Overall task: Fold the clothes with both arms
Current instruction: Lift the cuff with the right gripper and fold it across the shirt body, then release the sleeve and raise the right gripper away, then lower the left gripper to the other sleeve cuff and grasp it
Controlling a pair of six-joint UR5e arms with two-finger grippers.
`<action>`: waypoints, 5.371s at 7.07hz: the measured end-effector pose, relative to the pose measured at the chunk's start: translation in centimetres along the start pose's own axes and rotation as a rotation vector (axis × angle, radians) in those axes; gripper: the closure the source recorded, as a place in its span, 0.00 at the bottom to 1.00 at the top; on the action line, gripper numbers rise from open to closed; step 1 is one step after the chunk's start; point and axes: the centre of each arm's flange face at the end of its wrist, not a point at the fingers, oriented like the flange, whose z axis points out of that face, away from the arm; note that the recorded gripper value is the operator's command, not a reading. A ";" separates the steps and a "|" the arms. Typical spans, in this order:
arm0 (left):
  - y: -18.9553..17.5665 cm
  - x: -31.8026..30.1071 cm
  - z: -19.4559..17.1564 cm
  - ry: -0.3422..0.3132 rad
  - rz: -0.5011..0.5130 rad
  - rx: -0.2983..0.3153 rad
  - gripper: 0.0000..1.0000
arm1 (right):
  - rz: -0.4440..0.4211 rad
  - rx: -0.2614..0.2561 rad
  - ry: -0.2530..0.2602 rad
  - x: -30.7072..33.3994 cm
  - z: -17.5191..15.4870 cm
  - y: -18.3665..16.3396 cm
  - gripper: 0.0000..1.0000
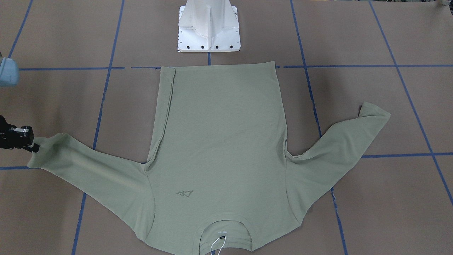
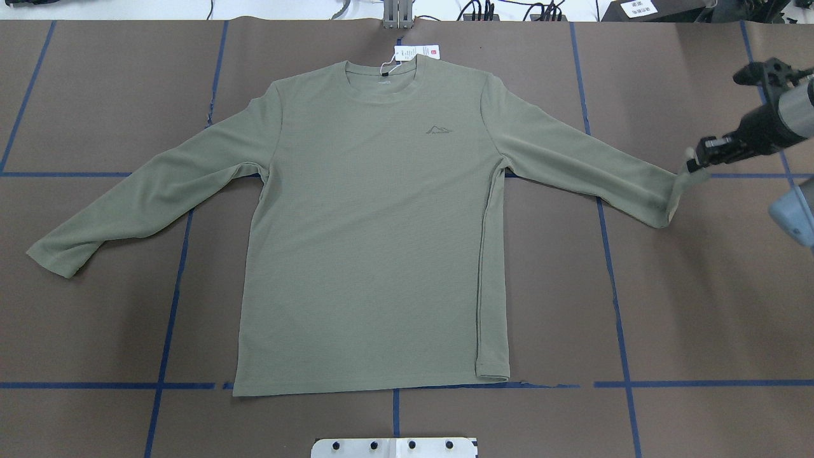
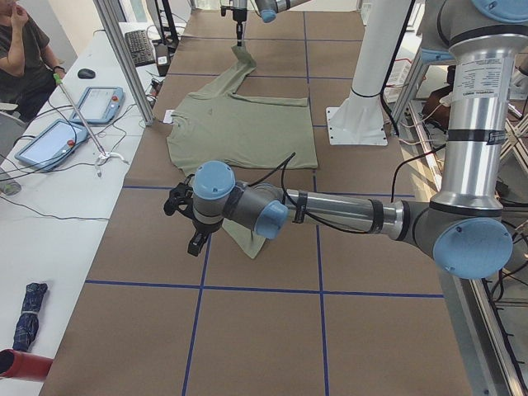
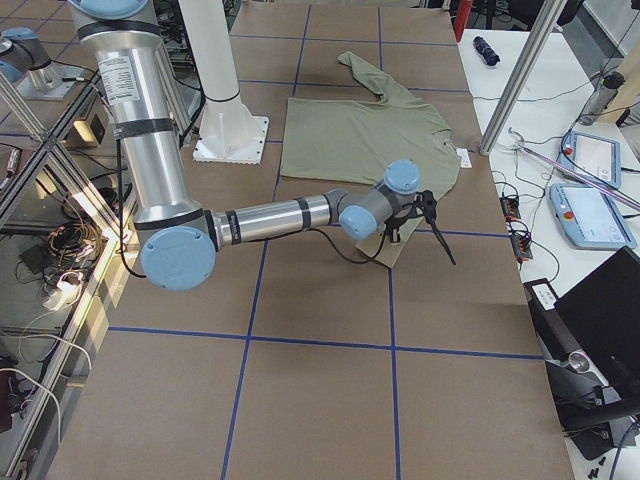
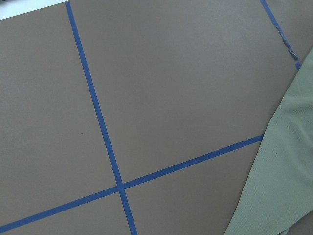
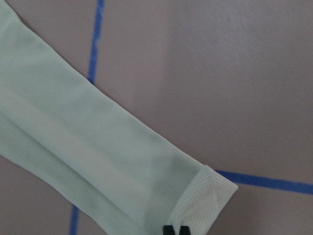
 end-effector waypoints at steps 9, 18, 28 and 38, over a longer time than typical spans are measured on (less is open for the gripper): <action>0.3 -1.5 1.3 -0.001 -0.020 -0.023 0.00 | -0.137 0.179 -0.003 -55.7 11.9 1.5 1.00; 1.8 -4.1 3.7 0.000 -0.015 -0.017 0.00 | -0.190 0.248 -0.029 -64.6 18.1 8.4 0.00; 12.3 15.4 14.0 0.004 -0.548 0.137 0.01 | -0.036 -0.001 0.164 -24.5 0.6 3.8 0.00; 15.9 17.4 20.6 -0.146 -0.591 0.082 0.01 | -0.073 -0.057 0.174 -15.4 -1.1 4.8 0.00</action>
